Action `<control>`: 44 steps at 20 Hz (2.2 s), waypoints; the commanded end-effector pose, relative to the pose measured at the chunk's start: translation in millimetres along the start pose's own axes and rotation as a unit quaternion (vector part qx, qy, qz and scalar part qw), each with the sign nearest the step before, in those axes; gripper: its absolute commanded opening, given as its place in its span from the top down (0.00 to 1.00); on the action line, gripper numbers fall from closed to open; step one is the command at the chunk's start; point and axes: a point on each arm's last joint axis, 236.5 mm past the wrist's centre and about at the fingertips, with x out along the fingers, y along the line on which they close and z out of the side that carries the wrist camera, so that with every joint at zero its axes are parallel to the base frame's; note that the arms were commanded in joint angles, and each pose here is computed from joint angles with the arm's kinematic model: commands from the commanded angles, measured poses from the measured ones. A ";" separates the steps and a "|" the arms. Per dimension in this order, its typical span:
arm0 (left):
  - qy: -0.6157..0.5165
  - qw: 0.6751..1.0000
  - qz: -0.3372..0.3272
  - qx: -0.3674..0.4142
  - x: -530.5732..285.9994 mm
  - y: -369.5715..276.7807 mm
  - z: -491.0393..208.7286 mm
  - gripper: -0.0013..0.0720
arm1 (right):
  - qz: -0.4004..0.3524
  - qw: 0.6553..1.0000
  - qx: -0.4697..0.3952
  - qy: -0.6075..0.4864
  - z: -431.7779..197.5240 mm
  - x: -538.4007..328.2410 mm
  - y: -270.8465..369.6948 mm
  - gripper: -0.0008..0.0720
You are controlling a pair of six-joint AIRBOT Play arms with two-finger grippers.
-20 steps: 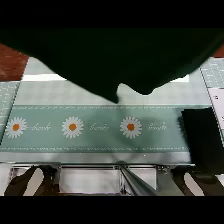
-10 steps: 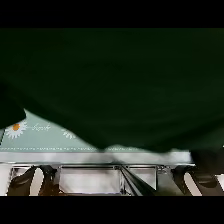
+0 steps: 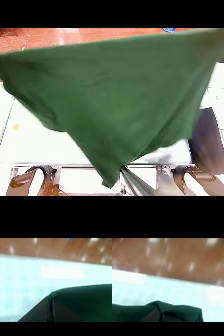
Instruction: Fold the shirts.
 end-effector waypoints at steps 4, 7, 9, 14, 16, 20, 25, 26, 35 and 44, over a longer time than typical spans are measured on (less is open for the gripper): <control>0.128 0.982 0.055 -0.124 119.9 115.4 -96.6 0.96 | 0.092 0.975 0.136 0.150 -74.2 206.3 -36.0 0.96; 0.176 0.966 0.076 -0.172 161.4 154.6 -131.7 0.96 | 0.137 0.953 0.220 0.160 -101.4 275.8 -39.2 0.96; 0.221 0.952 0.080 -0.198 180.3 168.5 -163.3 0.96 | 0.133 0.941 0.262 0.166 -120.3 307.0 -50.1 0.96; 0.272 0.933 0.081 -0.223 199.4 177.8 -201.9 0.96 | 0.132 0.909 0.306 0.251 -165.0 290.1 -79.5 0.43; 0.271 0.932 0.081 -0.224 197.6 178.5 -199.9 0.96 | 0.112 0.902 0.259 0.328 -190.0 233.0 -104.9 0.43; 0.275 0.932 0.077 -0.223 197.7 175.5 -200.6 0.96 | 0.000 0.858 0.273 0.435 -278.9 133.2 -119.2 0.43; 0.284 0.929 0.073 -0.225 195.7 172.4 -203.7 0.96 | 0.051 0.803 0.322 0.500 -411.9 69.1 -19.5 0.43; 0.286 0.929 0.071 -0.225 195.4 171.2 -204.5 0.96 | 0.059 0.791 0.328 0.514 -429.4 59.5 -5.7 0.43; 0.293 0.929 0.064 -0.217 197.9 162.3 -207.4 0.96 | 0.065 0.796 0.338 0.498 -484.8 86.0 44.7 0.43; 0.289 0.930 0.066 -0.216 199.0 164.0 -205.8 0.96 | 0.110 0.820 0.387 0.408 -437.9 175.3 48.4 0.56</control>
